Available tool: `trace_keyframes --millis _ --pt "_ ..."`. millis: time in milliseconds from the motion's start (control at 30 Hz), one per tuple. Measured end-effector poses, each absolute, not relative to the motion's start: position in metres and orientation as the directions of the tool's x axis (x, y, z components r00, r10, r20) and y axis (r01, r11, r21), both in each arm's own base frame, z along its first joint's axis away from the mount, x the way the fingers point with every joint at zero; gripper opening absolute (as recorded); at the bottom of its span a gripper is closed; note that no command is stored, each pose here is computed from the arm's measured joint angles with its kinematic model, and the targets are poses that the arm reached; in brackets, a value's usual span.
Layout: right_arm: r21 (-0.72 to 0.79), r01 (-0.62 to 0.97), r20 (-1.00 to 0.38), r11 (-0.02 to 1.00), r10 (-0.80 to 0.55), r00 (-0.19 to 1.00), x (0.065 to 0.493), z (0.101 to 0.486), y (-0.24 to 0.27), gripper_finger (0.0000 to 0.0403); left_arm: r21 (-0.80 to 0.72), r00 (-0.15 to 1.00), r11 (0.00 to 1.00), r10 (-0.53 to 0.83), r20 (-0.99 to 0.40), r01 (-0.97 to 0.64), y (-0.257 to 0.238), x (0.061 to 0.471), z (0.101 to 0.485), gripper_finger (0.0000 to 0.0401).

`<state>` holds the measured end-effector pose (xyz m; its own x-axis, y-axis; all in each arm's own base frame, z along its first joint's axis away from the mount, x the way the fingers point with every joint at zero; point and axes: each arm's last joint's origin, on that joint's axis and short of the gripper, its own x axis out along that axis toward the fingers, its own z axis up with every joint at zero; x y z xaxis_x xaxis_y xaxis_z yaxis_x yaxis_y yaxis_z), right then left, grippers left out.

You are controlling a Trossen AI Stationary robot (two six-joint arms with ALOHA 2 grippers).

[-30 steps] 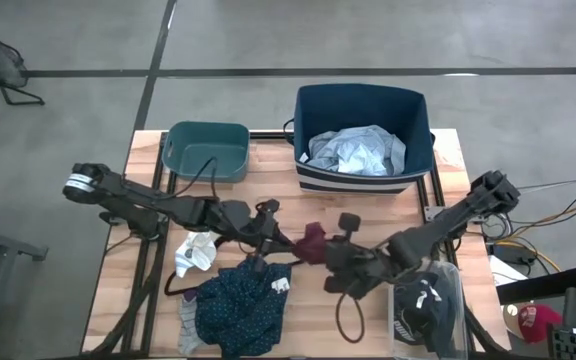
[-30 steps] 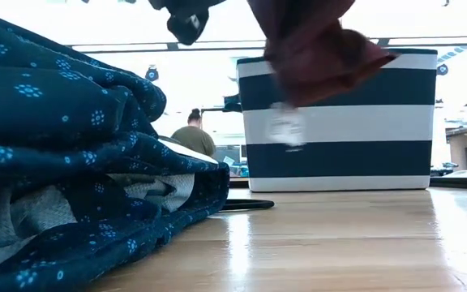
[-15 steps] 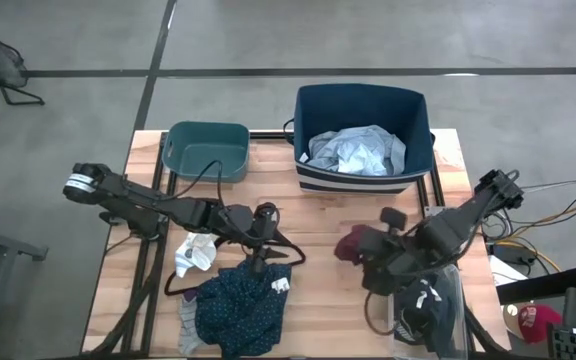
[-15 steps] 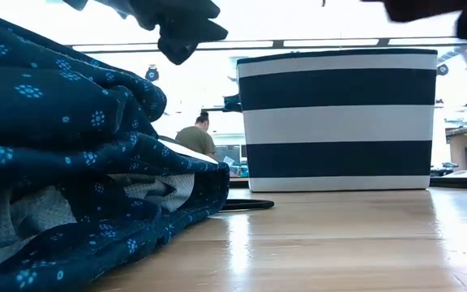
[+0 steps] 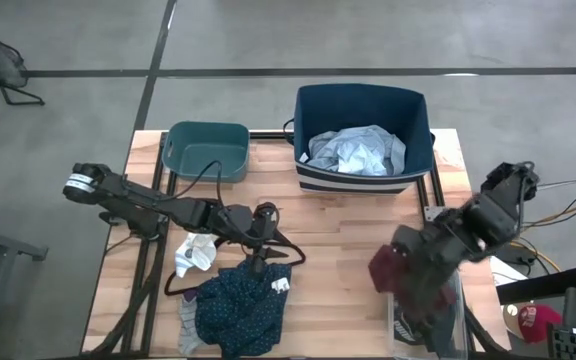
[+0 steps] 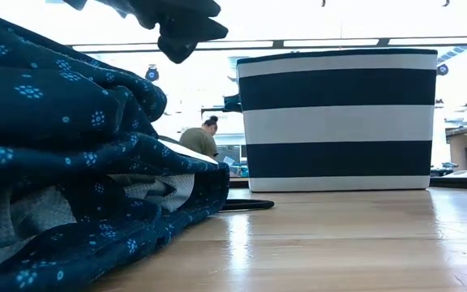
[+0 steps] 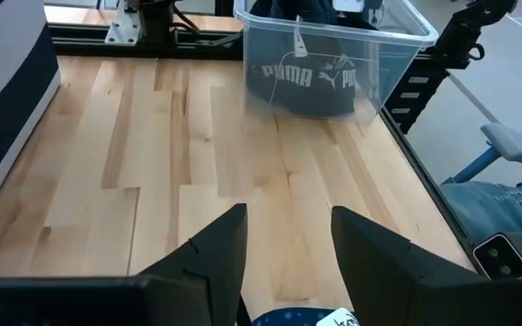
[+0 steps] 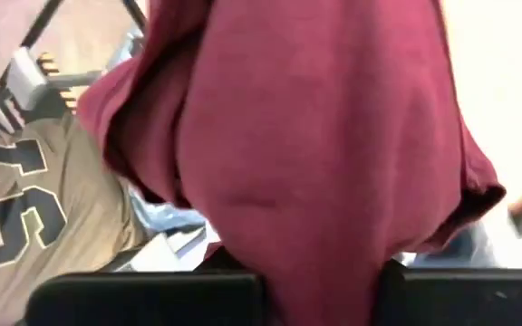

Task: Pick & Place Cloths
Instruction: Put the red underwear into the transparent bin

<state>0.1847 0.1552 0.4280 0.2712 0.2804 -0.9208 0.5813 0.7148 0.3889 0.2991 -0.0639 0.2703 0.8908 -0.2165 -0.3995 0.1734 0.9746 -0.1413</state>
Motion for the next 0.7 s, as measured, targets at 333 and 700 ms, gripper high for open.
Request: trace_keyframes --millis 333,700 --pt "0.058 0.802 -0.99 0.595 0.137 -0.03 0.154 0.352 0.193 0.0013 -0.141 0.88 0.975 -0.214 -0.425 0.169 -0.063 0.296 0.259 0.0167" --pt "0.039 0.84 -0.968 0.541 0.23 -0.103 0.164 0.254 0.205 0.0013 -0.167 0.889 0.973 -0.216 -0.404 0.16 -0.063 0.295 0.253 0.0167"
